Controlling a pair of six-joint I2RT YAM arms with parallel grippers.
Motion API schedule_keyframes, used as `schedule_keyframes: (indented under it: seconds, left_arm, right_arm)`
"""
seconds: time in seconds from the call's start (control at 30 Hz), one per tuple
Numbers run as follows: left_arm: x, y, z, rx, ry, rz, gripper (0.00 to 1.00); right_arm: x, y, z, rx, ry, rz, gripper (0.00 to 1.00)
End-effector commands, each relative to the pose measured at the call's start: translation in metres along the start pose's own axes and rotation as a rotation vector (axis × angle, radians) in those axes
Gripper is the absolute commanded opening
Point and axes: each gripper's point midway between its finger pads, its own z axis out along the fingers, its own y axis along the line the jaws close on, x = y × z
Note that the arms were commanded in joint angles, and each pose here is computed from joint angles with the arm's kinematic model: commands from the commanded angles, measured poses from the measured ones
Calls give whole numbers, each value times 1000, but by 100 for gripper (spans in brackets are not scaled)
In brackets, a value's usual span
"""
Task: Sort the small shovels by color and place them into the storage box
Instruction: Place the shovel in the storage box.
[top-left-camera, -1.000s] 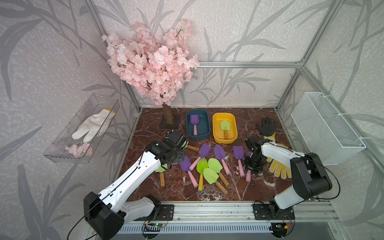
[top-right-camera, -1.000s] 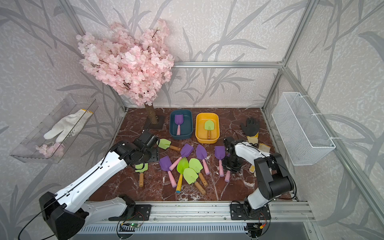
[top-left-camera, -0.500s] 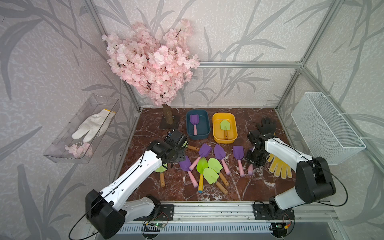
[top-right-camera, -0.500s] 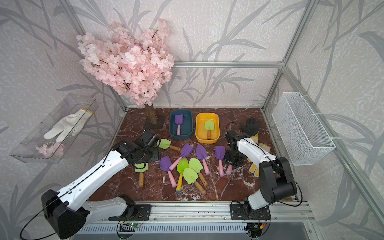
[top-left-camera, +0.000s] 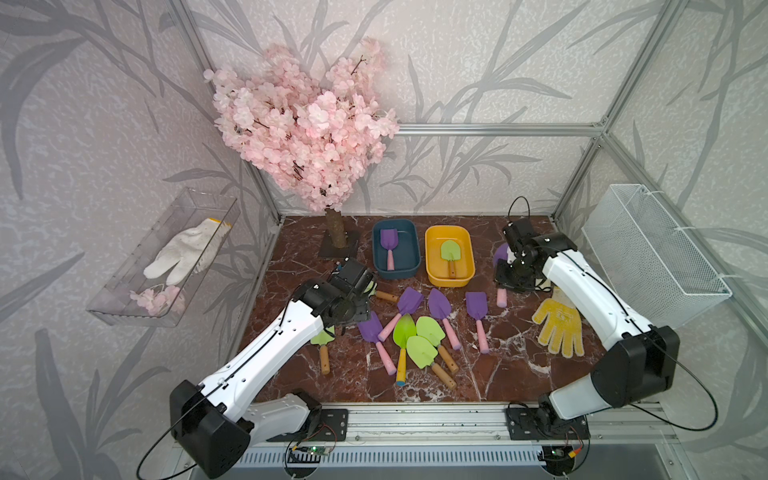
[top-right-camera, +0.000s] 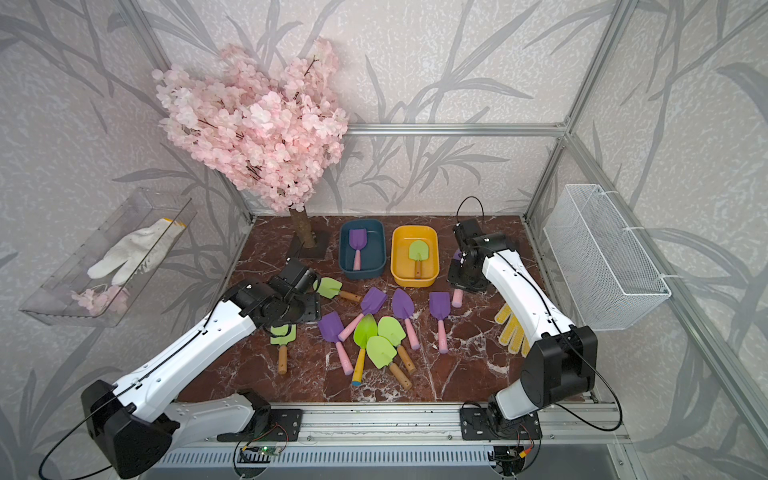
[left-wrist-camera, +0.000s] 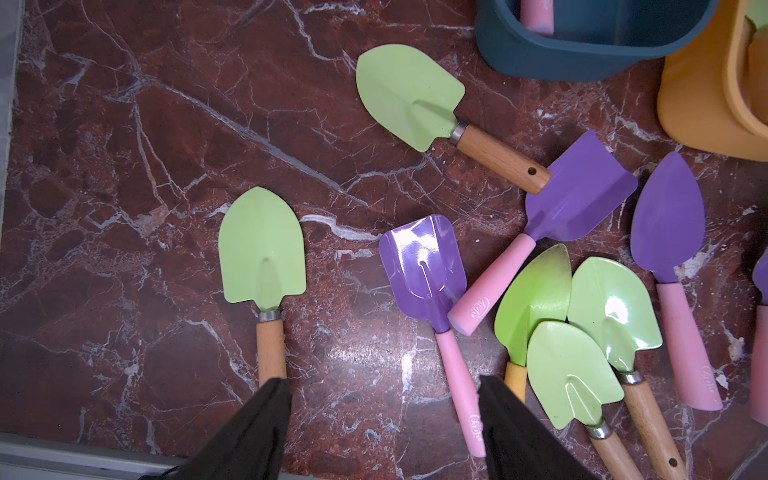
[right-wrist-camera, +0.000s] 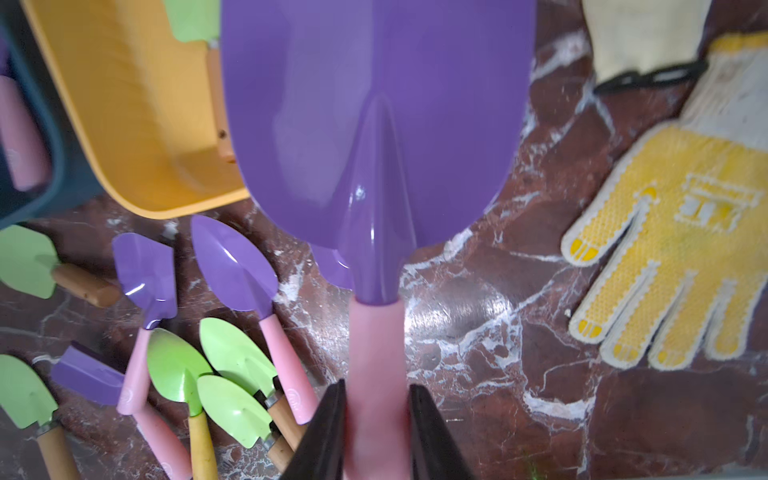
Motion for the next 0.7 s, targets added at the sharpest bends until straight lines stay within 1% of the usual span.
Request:
schedule_keyframes:
  seconds: [0.0, 0.1, 0.13, 0.23, 0.33, 0.43, 0.5, 0.67]
  left_arm:
    - [-10, 2, -18, 11, -50, 6, 75]
    - [-15, 3, -24, 16, -77, -1, 75]
    - [-16, 3, -25, 17, -82, -3, 75]
    - [-20, 4, -29, 18, -97, -4, 75]
    - [-21, 4, -30, 16, -101, -5, 75]
    - [-20, 4, -28, 17, -98, -6, 75]
    - [-20, 5, -27, 9, -100, -3, 75]
    - [-23, 12, -28, -8, -111, -1, 75]
  right_arm:
    - [-15, 21, -7, -16, -14, -131, 18]
    - [-34, 60, -17, -76, -58, -228, 17]
    - [-39, 73, -9, -79, -51, -248, 17]
    - [-50, 118, -3, -135, -69, -305, 17]
    - [-60, 162, 8, -158, -107, -365, 17]
    - [-76, 201, 19, -140, -208, -435, 17]
    - [-81, 225, 31, -152, -234, -449, 16]
    - [-86, 266, 64, -180, -229, -428, 16]
